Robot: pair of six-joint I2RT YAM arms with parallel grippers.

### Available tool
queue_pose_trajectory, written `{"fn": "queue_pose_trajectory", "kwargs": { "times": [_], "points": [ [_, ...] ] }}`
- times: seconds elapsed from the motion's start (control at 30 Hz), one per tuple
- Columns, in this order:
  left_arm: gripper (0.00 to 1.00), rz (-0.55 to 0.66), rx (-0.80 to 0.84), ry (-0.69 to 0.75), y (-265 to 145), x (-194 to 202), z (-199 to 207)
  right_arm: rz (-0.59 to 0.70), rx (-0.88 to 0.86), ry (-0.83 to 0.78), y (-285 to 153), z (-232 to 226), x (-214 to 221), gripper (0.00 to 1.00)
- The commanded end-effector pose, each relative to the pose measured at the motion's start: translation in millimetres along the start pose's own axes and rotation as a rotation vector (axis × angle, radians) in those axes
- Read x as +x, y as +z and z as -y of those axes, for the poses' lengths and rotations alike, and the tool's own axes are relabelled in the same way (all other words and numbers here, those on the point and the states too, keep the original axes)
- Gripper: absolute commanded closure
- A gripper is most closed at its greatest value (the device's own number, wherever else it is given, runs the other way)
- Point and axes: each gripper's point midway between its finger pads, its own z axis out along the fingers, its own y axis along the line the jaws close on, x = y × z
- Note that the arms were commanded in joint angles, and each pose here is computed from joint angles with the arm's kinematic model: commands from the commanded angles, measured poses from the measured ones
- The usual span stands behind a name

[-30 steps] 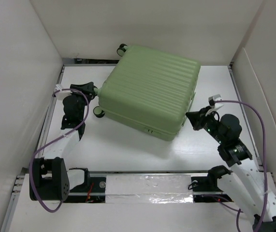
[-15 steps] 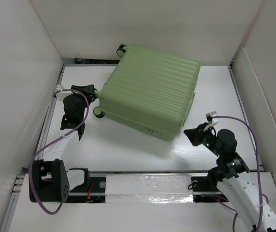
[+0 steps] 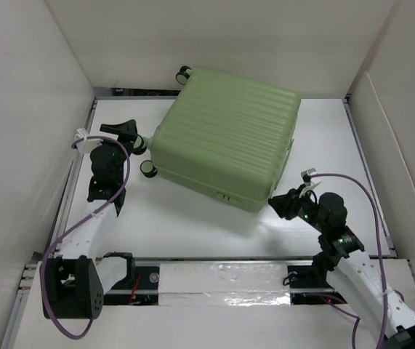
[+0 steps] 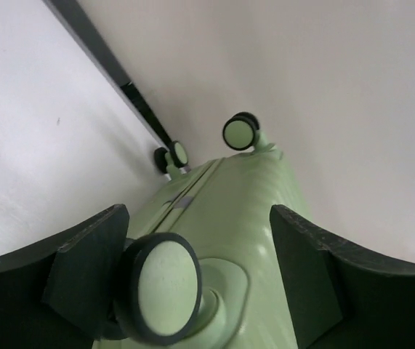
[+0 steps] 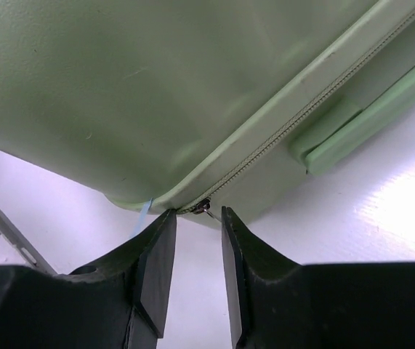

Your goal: Pack the luggage

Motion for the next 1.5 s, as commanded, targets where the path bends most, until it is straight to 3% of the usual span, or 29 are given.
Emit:
{"fn": "queue_pose_trajectory", "kwargs": {
  "times": [0.0, 0.03, 0.07, 0.1, 0.2, 0.3, 0.6, 0.77, 0.83, 0.97, 1.0, 1.17, 1.47],
  "points": [
    [0.24, 0.099, 0.134, -0.016, -7.1, -34.5, 49.9, 0.096, -0.052, -0.062, 4.4, -9.1, -21.8, 0.63],
    [0.28, 0.092, 0.161, -0.01, -10.7, -34.5, 55.8, 0.095, -0.058, -0.063, 4.5, -10.0, -21.4, 0.67],
    [0.38, 0.092, 0.198, -0.004, -18.2, -34.8, 65.2, 0.087, -0.056, -0.052, 4.6, -9.3, -18.7, 0.68],
    [0.61, 0.091, 0.23, 0.001, -24.6, -32.1, 71.9, 0.081, -0.035, -0.043, 4.8, -5.1, -16.2, 0.68],
    [0.87, 0.04, 0.299, 0.049, -49.9, -8.8, 86.7, 0.086, -0.012, -0.037, 7.0, 2.0, -10.7, 0.66],
    [0.98, -0.047, 0.361, 0.028, -73.8, 19.1, 78.5, 0.087, 0.01, -0.023, 8.5, 8.4, -4.6, 0.59],
    [1.0, -0.411, 0.431, 0.11, -123.3, 106.9, 12.8, 0.134, 0.0, -0.004, 9.6, 12.8, 2.1, 0.61],
    [1.0, -0.536, 0.41, 0.217, -142.6, 139.7, -33.6, 0.058, -0.004, 0.052, 7.2, 12.1, 21.5, 0.64],
    [1.0, -0.585, 0.402, 0.234, -151.1, 154.3, -48.5, 0.095, -0.019, 0.072, 5.0, 9.3, 19.6, 0.63],
    [0.99, -0.7, 0.424, 0.292, -169.2, 194.8, -50.1, 0.155, 0.096, 0.109, -0.2, 26.6, 9.4, 0.63],
    [0.95, -0.752, 0.496, 0.304, -185.1, 211.5, -30.3, 0.168, 0.121, 0.104, -1.2, 30.0, 4.9, 0.63],
    [0.86, -0.803, 0.509, 0.365, -197.7, 254.8, -10.5, 0.093, 0.07, 0.089, -2.4, 20.0, 16.1, 0.64],
    [0.8, -0.806, 0.552, 0.349, -191.7, 268.0, 12.8, 0.111, -0.017, -0.012, 7.1, 7.2, 0.8, 0.63]
  ]
}}
